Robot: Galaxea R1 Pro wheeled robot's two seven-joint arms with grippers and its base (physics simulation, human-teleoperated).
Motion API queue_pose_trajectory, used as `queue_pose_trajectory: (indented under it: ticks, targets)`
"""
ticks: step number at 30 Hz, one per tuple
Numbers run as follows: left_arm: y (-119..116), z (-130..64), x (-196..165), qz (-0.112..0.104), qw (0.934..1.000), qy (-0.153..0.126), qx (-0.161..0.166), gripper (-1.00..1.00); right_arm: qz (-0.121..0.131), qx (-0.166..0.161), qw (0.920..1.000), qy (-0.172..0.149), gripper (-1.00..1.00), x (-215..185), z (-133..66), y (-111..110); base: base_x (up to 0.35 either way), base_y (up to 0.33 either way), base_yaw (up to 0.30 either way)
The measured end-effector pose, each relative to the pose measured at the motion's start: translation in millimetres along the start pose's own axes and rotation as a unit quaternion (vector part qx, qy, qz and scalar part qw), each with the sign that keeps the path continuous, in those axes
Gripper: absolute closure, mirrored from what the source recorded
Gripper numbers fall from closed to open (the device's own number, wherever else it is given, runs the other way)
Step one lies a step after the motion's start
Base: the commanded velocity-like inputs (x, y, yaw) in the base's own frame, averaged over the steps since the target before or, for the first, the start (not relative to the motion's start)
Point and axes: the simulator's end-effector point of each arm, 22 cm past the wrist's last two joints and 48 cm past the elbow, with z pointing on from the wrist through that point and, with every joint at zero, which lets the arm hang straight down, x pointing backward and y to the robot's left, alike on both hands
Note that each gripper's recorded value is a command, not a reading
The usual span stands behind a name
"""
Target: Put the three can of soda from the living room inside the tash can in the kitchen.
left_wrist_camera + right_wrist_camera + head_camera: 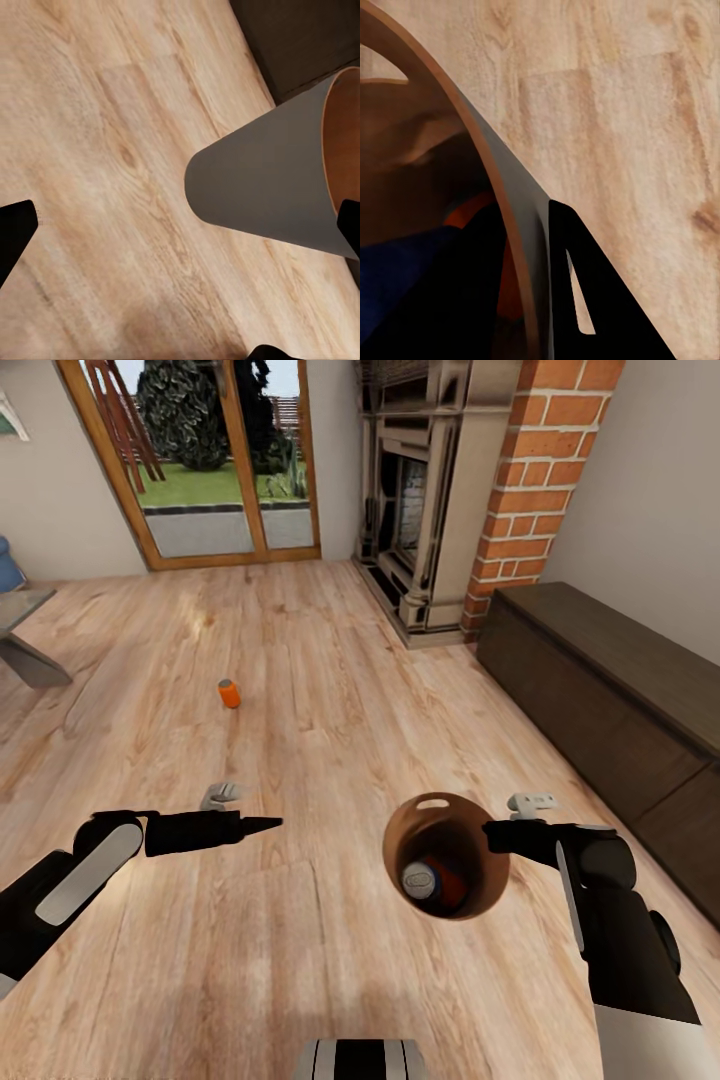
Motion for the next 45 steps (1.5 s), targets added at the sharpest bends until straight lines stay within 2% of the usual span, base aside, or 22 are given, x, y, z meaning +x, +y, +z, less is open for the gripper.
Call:
queue_pose_trajectory:
  ticks: [45]
  targets:
    - [-26,-18.8,-20,0.027,0.9994,-0.021,0.002,-1.0,-0.005,0.0,0.9995,-0.033,1.0,-26,-28.8,4,0.0,0.0,0.143]
